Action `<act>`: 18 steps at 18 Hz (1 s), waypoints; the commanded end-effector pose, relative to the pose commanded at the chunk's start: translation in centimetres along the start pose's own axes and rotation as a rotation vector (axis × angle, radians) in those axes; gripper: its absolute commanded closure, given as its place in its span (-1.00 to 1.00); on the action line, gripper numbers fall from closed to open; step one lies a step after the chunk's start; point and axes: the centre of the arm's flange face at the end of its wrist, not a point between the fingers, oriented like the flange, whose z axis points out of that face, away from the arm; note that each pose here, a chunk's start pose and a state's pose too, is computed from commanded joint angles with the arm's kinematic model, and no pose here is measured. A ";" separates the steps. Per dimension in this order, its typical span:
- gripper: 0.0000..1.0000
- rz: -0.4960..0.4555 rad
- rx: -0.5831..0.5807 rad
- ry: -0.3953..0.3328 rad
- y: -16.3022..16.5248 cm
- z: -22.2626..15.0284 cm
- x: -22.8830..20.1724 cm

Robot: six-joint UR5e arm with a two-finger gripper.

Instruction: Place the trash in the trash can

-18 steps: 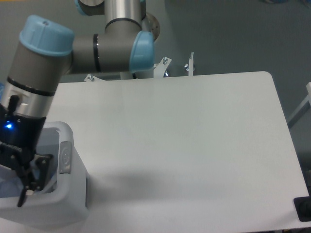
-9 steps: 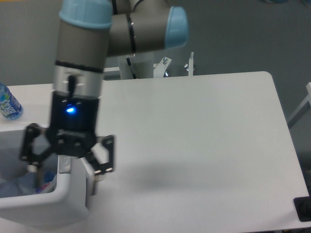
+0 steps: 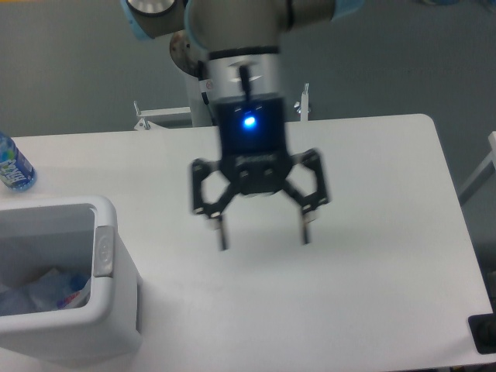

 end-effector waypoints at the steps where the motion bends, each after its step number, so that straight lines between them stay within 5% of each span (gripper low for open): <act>1: -1.00 0.056 -0.045 0.005 1.1 -0.3 -1.1; 6: -1.00 0.311 -0.250 -0.012 5.3 -1.7 -4.5; 10: -1.00 0.460 -0.348 0.054 7.1 -2.3 -5.7; 18: -1.00 0.468 -0.330 0.063 7.5 -2.7 -6.2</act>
